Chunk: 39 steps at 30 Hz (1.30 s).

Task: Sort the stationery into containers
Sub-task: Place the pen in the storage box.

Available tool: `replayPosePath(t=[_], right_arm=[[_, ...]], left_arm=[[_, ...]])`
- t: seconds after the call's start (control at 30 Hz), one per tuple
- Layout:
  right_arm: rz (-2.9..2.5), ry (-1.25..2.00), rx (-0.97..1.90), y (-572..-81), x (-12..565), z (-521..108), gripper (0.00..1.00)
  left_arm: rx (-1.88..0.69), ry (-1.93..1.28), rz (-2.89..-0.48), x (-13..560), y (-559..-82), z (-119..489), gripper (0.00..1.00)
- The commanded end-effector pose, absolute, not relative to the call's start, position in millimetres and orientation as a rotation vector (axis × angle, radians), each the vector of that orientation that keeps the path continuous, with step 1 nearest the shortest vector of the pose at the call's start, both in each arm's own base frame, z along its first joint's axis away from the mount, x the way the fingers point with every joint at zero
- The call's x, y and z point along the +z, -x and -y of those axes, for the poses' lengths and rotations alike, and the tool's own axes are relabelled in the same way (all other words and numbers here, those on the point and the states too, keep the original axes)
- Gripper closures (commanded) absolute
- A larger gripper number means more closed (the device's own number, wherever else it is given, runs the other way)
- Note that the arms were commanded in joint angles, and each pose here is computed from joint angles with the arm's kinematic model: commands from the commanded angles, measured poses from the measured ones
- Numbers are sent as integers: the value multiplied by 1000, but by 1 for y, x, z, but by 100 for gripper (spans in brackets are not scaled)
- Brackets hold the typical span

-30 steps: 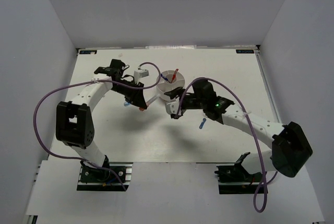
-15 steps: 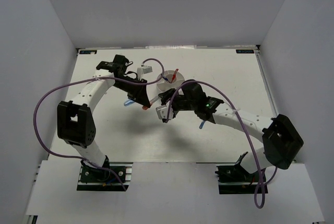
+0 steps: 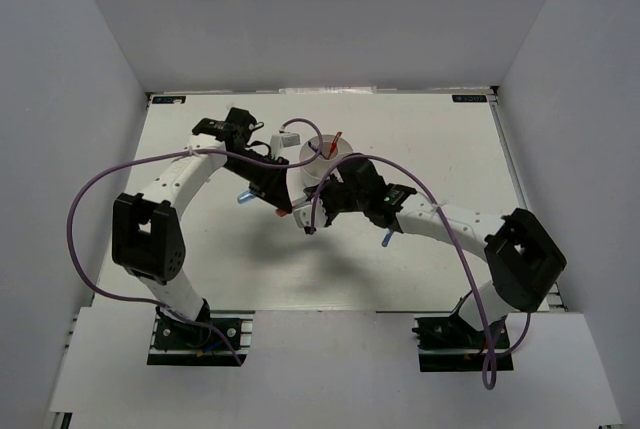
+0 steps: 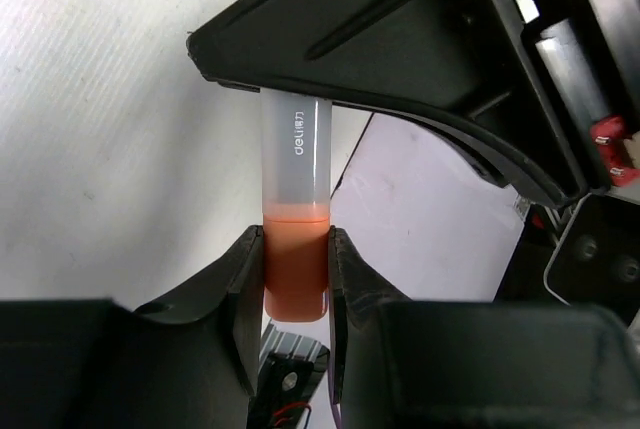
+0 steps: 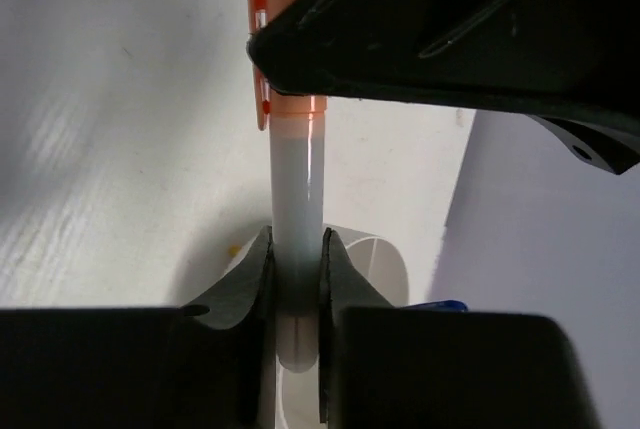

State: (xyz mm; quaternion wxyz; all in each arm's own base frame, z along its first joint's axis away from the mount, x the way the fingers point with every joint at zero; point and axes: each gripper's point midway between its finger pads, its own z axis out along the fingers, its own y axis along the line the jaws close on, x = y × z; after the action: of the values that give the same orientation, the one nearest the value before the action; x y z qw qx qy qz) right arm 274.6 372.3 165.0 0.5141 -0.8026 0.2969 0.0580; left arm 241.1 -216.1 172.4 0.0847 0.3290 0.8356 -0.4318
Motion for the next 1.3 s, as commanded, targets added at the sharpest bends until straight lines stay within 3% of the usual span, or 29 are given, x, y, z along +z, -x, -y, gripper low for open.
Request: replayPosePath(t=[0.0,0.13,0.23,0.27,0.3,0.33,0.43,0.57,0.67,0.87,1.27], right_arm=[[-666,1831,135,-280,204,-387,100],[-744,1781,182,-279,210,-384,100],[-798,1757,213,-270,208,-374,100],[-819,1741,208,-273,208,-368,100],[-830,1734,212,-271,207,-363,100],[-853,1714,222,-269,207,-356,100],[-932,1653,282,-262,214,-346,100],[-1106,1550,399,-260,221,-339,100],[-1269,1454,557,-255,224,-334,100],[-1373,1312,933,-225,256,-340,100],[-1362,1163,1272,-211,318,-352,100]], left_arm=[[-1331,-1010,-2429,185,-236,221,94],[-1360,-995,-2337,199,-238,223,62],[-1386,-959,-2213,220,-238,224,50],[-1374,-954,-2174,228,-238,225,38],[-1293,-982,-2015,255,-245,227,35],[-1288,-905,-2016,261,-246,225,23],[-1175,-835,-1817,304,-252,224,12],[-1089,-725,-1709,340,-266,215,9],[-1146,-756,-1648,355,-264,219,14],[-1226,-786,-1600,347,-263,222,26],[-1353,-795,-1492,356,-251,227,27]])
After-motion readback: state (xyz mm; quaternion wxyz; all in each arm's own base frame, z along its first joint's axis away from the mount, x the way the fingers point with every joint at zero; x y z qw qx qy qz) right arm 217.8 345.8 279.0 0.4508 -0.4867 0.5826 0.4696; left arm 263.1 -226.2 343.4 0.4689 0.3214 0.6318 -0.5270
